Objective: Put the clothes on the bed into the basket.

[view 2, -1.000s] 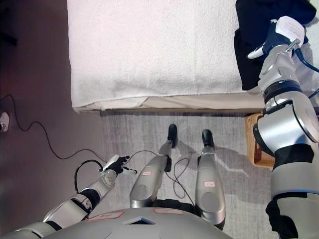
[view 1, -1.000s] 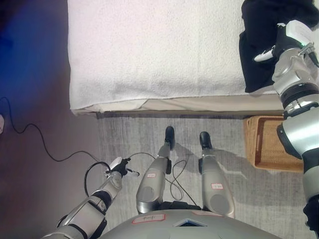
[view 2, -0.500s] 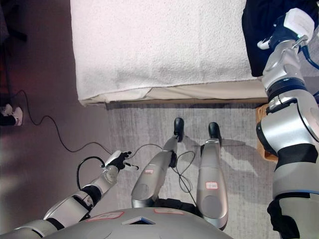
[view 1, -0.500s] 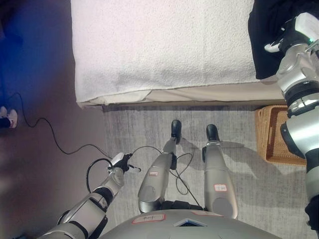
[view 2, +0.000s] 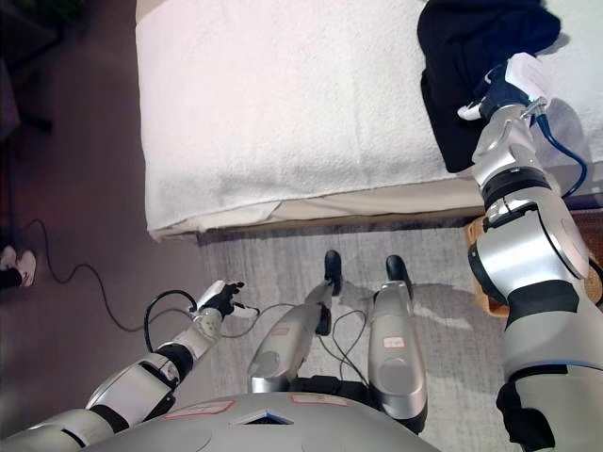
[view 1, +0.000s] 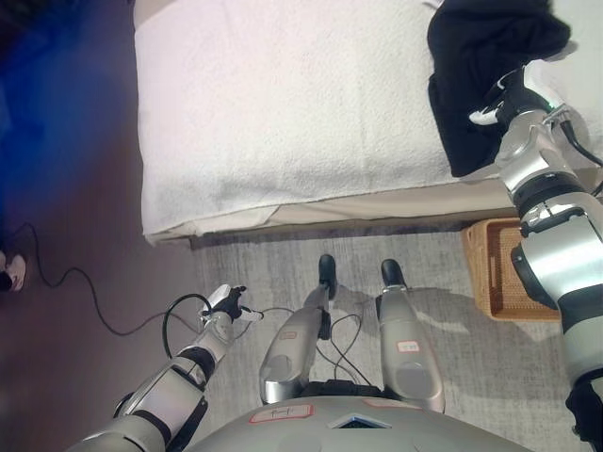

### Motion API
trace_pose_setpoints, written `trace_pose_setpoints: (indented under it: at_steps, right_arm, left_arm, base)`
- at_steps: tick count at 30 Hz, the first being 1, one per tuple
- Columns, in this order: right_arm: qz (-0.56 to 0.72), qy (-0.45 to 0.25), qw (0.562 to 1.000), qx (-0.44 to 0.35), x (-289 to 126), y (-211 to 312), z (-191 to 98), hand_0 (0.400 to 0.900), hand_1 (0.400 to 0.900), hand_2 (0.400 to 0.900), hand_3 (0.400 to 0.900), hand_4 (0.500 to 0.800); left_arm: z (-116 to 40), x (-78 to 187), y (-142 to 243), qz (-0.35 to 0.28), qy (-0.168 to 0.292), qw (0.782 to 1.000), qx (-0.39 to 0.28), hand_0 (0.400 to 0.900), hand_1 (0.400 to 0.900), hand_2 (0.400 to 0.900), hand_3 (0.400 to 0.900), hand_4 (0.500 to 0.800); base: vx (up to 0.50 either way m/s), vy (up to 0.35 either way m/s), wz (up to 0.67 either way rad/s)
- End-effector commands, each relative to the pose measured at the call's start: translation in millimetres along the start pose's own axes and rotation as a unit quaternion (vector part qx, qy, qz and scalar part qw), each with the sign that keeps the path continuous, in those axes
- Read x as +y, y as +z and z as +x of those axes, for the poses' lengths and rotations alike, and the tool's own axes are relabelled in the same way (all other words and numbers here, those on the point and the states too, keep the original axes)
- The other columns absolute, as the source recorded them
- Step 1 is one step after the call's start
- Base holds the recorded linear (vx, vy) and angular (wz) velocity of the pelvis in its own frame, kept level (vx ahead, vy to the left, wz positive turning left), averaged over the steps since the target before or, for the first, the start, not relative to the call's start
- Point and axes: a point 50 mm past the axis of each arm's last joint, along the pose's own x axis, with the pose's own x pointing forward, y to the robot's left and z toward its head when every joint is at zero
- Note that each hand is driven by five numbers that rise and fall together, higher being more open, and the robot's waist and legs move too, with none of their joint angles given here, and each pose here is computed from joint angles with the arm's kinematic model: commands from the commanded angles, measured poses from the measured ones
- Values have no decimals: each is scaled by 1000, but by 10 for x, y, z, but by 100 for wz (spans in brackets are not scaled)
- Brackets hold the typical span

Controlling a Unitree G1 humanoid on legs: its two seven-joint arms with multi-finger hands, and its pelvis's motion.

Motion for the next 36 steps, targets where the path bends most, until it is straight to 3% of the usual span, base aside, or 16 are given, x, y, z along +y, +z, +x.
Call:
trace_pose_setpoints:
  at_steps: [1, 15, 21, 35, 36]
  right_arm:
    - [-14, -39, 999, 6, -178, -101, 33, 400, 400, 400, 400, 500]
    - [8, -61, 981, 183, -450, -1326, -114, 400, 400, 400, 400, 500]
    - [10, -78, 965, 251, -630, -1836, -292, 400, 400, 400, 400, 500]
    - [-7, -113, 958, 264, -1086, -2018, -367, 400, 400, 400, 400, 500]
    - [-8, -111, 959, 260, -1075, -2006, -360, 827, 827, 827, 827, 756]
  left_arm:
    - [-13, 66, -329, -9, 18, 996, 85, 900, 900, 900, 900, 800]
    - [-26, 18, -351, -24, 3, 996, 89, 900, 900, 900, 900, 800]
    - [-83, -40, -573, -45, -9, 991, 127, 900, 900, 900, 900, 800]
    - [-61, -35, -477, -35, -15, 993, 108, 900, 900, 900, 900, 800]
    - [-59, -47, -457, -34, -17, 994, 104, 900, 900, 900, 900, 800]
  base:
    - [0, -12, -50]
    - [-2, -2, -41]
    - [20, -16, -17]
    - [5, -4, -2]
    - [0, 0, 0]
